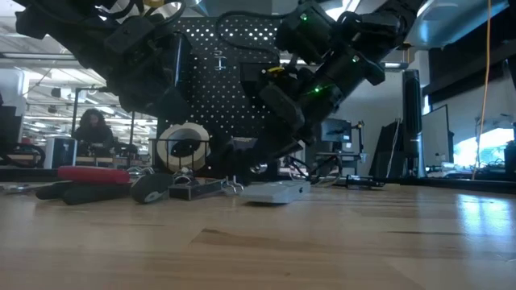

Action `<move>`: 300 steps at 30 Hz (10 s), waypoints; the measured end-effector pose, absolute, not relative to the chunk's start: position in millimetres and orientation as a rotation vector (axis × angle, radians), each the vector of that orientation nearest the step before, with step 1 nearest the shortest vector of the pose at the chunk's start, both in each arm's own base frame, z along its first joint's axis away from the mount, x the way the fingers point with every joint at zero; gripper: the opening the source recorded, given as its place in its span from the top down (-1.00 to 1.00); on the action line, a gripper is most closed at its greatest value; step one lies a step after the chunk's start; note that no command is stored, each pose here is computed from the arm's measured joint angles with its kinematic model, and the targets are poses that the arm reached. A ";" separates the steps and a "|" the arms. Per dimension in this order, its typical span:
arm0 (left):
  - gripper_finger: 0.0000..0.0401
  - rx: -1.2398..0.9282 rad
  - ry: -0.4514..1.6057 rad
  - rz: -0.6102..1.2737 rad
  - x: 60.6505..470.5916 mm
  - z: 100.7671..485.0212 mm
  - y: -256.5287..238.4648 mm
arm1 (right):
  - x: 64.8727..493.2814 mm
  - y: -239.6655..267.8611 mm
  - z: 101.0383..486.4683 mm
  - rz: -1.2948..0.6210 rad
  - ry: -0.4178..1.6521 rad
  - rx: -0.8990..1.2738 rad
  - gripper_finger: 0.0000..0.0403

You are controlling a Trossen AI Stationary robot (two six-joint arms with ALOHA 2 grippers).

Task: Hang tools onto peg board
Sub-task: Put the socket into the right black bin on the pegboard, then put the extension bar into the right black bin on the pegboard

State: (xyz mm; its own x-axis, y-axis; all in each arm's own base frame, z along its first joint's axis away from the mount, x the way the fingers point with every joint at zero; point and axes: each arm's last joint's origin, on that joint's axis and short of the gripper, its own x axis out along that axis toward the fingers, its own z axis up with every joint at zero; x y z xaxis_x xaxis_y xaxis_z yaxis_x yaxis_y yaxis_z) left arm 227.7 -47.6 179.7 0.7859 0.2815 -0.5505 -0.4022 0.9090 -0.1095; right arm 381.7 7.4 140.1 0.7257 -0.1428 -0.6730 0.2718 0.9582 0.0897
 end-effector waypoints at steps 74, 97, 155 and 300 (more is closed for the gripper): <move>-0.07 -0.227 0.548 0.404 228.4 179.9 -43.1 | 341.6 -116.1 324.6 -0.535 0.334 -0.097 0.22; -0.07 -0.236 0.549 0.405 228.1 179.6 -43.5 | 282.8 -34.3 364.8 -0.292 0.478 -0.134 0.09; -0.07 -0.024 0.639 0.243 281.3 233.1 -71.1 | 259.5 38.4 182.6 -0.101 0.329 -0.028 0.09; -0.27 -0.073 1.132 0.148 309.3 130.4 -40.4 | 259.0 38.3 176.9 -0.101 0.374 -0.038 0.09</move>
State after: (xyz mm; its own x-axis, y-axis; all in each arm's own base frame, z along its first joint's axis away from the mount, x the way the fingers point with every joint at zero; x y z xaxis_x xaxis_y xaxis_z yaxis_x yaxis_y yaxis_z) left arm 309.3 -40.4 130.4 0.4161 0.0807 -0.9057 -0.1550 0.9878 0.0167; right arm 259.0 38.3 176.9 0.9259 -0.1055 -0.3627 0.0913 0.9942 -0.0561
